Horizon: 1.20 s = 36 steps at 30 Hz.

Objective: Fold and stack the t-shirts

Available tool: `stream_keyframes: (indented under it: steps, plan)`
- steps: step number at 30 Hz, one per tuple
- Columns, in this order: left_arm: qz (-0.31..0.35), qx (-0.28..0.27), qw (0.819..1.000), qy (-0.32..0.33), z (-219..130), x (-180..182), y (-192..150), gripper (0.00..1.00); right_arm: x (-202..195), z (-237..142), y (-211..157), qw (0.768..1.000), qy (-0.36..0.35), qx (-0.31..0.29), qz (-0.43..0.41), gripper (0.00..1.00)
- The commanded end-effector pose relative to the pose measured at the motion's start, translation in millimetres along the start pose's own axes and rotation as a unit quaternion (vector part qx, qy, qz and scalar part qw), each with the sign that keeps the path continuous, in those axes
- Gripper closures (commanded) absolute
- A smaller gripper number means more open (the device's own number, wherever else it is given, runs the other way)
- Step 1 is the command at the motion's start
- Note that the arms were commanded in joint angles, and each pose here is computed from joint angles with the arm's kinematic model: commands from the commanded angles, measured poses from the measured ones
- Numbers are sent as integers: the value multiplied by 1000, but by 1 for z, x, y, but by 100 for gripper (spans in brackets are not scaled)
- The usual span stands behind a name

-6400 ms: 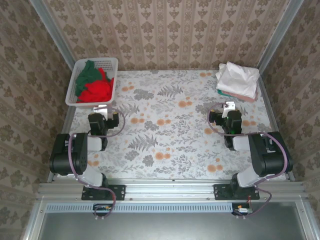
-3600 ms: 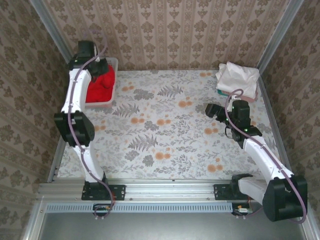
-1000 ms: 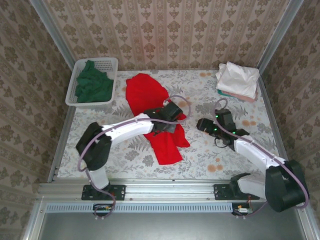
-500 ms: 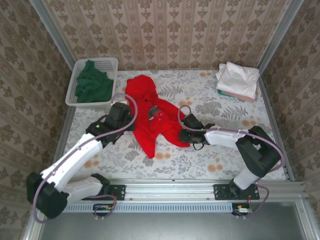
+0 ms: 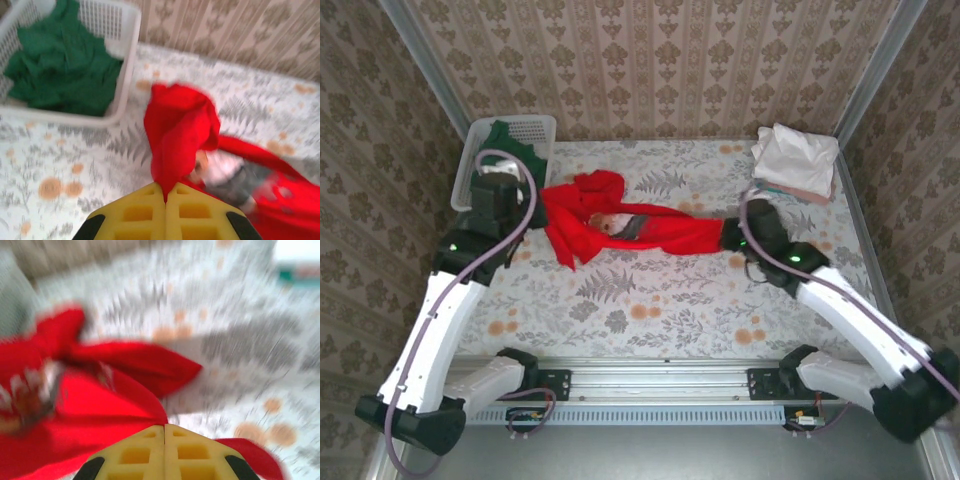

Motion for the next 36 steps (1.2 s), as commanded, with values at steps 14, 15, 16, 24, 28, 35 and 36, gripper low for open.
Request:
stream_keyframes:
  steps: [14, 15, 16, 24, 28, 35, 36]
  plan:
    - [17, -153, 975, -161, 59, -51, 238, 100, 61, -39, 208, 981, -36, -190, -32, 100]
    - [14, -179, 967, -180, 54, -51, 257, 100, 71, -39, 216, 982, -10, -186, -32, 100]
    - [8, -205, 960, -188, 44, -47, 274, 100, 81, -53, 231, 980, 23, -198, -20, 100]
    - [30, -261, 940, -219, -32, -41, 276, 100, 90, -115, 280, 961, 57, -270, -14, 100]
    - [30, -310, 938, -153, -75, -16, 225, 100, 79, -129, 247, 962, 88, -258, -14, 100]
    - [-101, -159, 977, -100, -19, 22, 5, 100, 18, -51, 82, 993, 99, -62, 19, 100]
    - [-119, -117, 983, -81, -7, 29, -33, 100, 4, -39, 54, 996, 85, -26, 25, 100]
Point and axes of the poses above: each hand's point on the last joint's axis, 136 mm out from that joint toward the fingers, its own z axis out along the fingers, its own x axis along the line the jaws close on, y = z × x, the point moved 1 cm from there along -z, back along the fingers, and after that the axes turned 9 degrees about z, right-handed, at the moved point
